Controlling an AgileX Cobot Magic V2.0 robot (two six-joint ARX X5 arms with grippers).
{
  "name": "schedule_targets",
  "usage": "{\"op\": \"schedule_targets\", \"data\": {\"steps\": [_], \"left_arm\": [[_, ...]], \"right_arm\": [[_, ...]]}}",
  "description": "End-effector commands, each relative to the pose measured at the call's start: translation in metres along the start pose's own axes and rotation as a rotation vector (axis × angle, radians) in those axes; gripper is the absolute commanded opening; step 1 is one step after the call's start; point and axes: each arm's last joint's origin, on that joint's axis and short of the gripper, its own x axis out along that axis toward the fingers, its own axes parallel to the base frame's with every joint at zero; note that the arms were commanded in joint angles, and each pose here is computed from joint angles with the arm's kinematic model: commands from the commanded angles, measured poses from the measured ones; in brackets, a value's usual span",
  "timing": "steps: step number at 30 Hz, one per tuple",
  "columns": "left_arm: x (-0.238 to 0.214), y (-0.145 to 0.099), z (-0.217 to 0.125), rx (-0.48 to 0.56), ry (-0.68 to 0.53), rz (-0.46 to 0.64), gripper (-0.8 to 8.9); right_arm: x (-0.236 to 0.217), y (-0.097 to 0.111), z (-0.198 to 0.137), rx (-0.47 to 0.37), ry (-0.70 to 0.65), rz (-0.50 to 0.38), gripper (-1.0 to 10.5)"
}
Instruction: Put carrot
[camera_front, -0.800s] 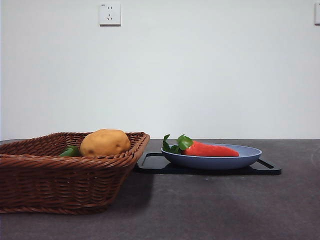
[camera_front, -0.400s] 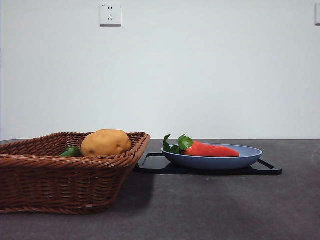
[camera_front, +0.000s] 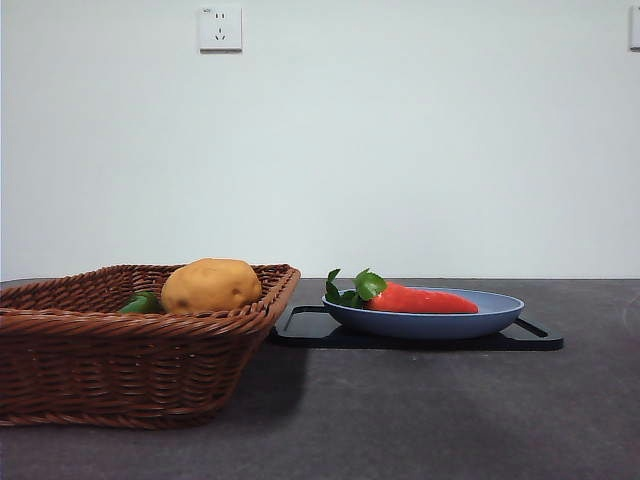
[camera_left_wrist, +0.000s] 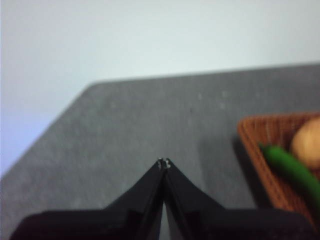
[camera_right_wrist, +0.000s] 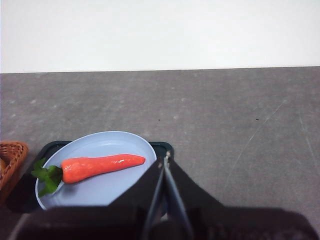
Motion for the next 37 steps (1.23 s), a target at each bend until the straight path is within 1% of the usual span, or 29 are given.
{"op": "schedule_targets", "data": {"steps": [1,8,33,36,37], "left_arm": [[0.005,0.0,-0.011,0.005,0.014,-0.016,0.09],[0.013,-0.001,-0.036,-0.019,0.089,-0.002,0.09],[0.013,0.0,-0.035,-0.023,0.085,0.003,0.09],[0.013,0.0,-0.035,-0.023,0.085,0.003,0.09],[0.013,0.0,-0.035,-0.023,0.085,0.003,0.09]], "right_arm": [[-0.001,0.001,0.004,0.017,-0.016,0.005,0.0],[-0.001,0.001,0.004,0.017,-0.016,0.004,0.0],[-0.001,0.001,0.004,0.017,-0.016,0.004,0.0],[-0.001,0.001,0.004,-0.047,-0.015,0.0,0.0],[-0.002,0.0,0.004,-0.056,-0.017,0.001,0.0]]}}
